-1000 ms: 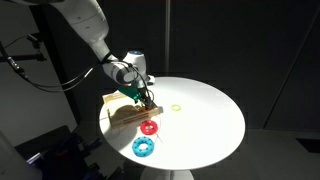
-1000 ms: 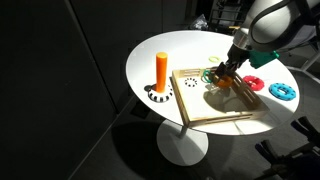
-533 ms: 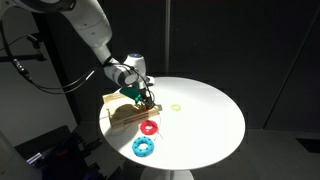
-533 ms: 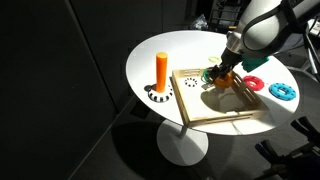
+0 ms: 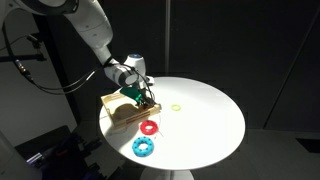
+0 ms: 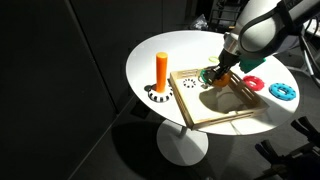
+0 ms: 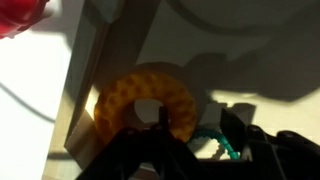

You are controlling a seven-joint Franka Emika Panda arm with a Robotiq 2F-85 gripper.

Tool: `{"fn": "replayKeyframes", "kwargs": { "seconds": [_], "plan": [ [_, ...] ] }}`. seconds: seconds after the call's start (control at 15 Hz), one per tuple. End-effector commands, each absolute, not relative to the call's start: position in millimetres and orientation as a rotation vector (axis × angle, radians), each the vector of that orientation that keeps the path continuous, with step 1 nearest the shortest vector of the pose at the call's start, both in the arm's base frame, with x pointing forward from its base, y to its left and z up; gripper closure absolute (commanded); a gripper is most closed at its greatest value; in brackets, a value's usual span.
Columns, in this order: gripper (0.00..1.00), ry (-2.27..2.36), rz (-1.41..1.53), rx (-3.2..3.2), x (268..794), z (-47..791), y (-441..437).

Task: Remove the orange ring from the crate and put it on the table

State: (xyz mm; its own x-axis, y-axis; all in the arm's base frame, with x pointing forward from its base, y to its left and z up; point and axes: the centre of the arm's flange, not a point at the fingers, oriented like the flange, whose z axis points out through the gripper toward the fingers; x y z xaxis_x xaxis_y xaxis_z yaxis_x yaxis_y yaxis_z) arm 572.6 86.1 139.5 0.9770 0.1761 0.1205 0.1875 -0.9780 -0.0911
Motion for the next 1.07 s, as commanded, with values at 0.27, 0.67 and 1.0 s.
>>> {"fn": "replayKeyframes", "kwargs": {
  "seconds": [0.27,0.67,1.0],
  "plan": [
    [0.95,-0.289,-0.193,-3.026,584,159,79],
    [0.95,-0.267,-0.254,-3.016,589,193,74],
    [0.95,-0.245,-0.291,-3.01,591,225,66]
  ]
}}
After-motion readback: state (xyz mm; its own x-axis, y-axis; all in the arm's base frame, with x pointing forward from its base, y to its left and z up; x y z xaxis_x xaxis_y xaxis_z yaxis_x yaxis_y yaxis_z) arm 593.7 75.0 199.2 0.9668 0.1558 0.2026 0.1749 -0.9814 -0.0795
